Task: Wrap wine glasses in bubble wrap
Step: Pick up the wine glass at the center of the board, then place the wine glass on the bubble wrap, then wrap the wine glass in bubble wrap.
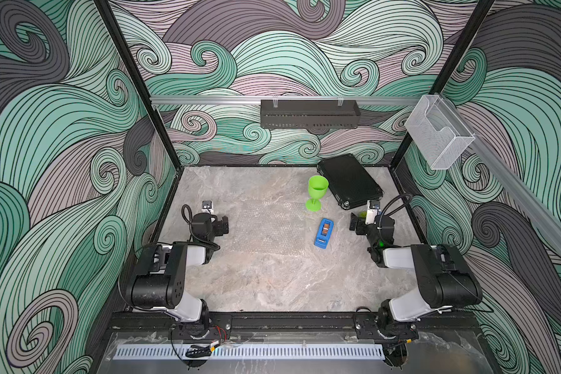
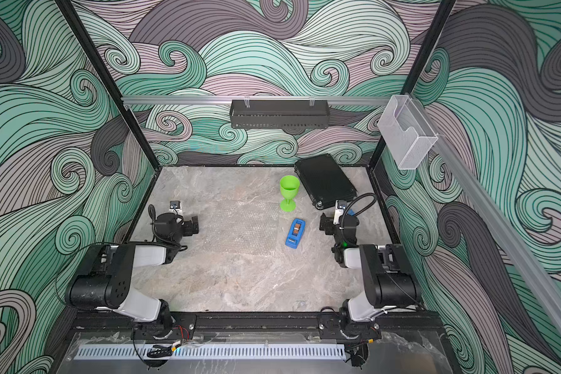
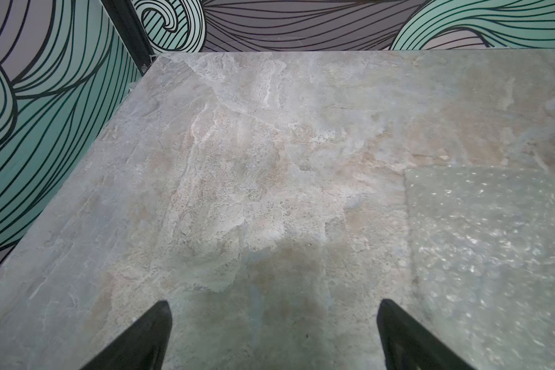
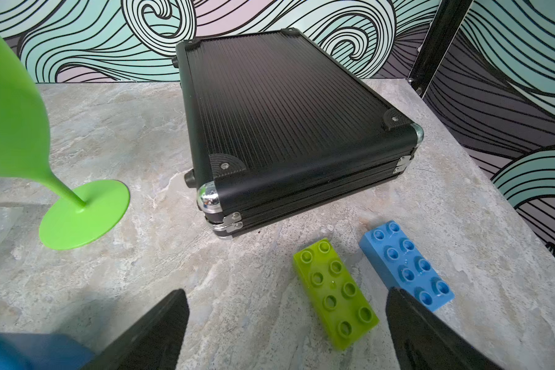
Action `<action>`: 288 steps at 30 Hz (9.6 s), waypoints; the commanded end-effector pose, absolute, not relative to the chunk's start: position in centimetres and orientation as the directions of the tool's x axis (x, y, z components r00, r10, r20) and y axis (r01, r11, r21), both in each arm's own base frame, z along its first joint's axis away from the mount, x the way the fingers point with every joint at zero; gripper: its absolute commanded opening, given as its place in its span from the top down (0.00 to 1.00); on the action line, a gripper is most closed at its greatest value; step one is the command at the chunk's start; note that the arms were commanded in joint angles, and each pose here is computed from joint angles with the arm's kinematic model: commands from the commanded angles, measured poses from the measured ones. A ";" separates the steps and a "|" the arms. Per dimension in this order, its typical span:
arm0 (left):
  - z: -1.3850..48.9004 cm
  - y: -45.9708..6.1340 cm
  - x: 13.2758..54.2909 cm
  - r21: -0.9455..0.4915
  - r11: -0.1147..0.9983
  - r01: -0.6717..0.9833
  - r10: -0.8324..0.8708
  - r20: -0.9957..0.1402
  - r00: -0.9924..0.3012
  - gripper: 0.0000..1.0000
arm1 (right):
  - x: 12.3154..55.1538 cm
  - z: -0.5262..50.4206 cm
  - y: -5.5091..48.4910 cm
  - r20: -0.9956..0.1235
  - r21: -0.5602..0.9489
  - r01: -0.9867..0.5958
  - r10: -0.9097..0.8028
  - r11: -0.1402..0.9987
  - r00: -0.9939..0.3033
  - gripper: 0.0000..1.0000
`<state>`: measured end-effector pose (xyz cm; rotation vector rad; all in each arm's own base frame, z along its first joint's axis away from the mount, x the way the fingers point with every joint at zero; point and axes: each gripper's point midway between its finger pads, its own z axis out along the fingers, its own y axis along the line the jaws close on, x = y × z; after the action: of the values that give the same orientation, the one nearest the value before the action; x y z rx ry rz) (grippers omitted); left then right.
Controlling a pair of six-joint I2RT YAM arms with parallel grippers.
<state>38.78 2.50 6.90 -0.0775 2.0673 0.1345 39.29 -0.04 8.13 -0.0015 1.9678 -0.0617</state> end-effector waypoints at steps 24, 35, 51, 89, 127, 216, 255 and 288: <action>15.4 1.9 40.8 0.034 0.996 -0.082 -0.019 -0.820 -0.572 0.01 | 38.2 13.8 -1.2 -0.928 -0.023 0.143 0.033 0.989 -0.371 0.01; 24.3 -4.2 36.2 -0.119 0.967 0.227 0.012 -0.864 -0.503 0.01 | 35.3 21.2 1.4 -0.786 0.393 0.198 0.440 0.898 -0.434 0.01; 20.0 -10.6 35.8 -0.212 0.853 0.477 0.114 -0.816 -0.567 0.01 | 40.2 23.7 12.0 -0.609 0.299 -0.125 0.088 0.946 -0.789 0.24; 23.7 -14.6 33.6 -0.230 0.723 0.651 0.195 -0.837 -0.511 0.09 | 43.2 24.6 13.3 -0.459 0.191 -0.099 0.000 0.977 -0.888 1.00; 16.4 -25.0 26.5 -0.192 0.399 0.897 0.553 -0.729 -0.402 0.75 | 29.4 24.4 26.4 -0.197 0.679 -0.287 -0.209 0.675 -0.958 1.00; 5.1 -26.1 29.3 -0.678 0.734 0.041 0.053 -0.003 -0.999 1.00 | 34.7 5.3 25.2 -0.047 0.455 0.044 0.073 0.890 -0.996 0.48; 9.0 -24.9 31.5 -0.641 0.758 0.119 0.068 -0.104 -0.992 0.43 | 35.2 2.6 25.2 -0.013 0.411 0.064 0.076 0.909 -0.997 0.45; 5.4 -23.0 35.2 -0.594 0.804 0.042 0.022 -0.040 -0.999 0.46 | 34.9 7.8 30.4 -0.114 0.770 -0.082 0.009 0.633 -0.993 0.63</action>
<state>35.01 -23.42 5.86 0.0532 2.9353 -1.0096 34.67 30.16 6.04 -0.0410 2.8006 1.2437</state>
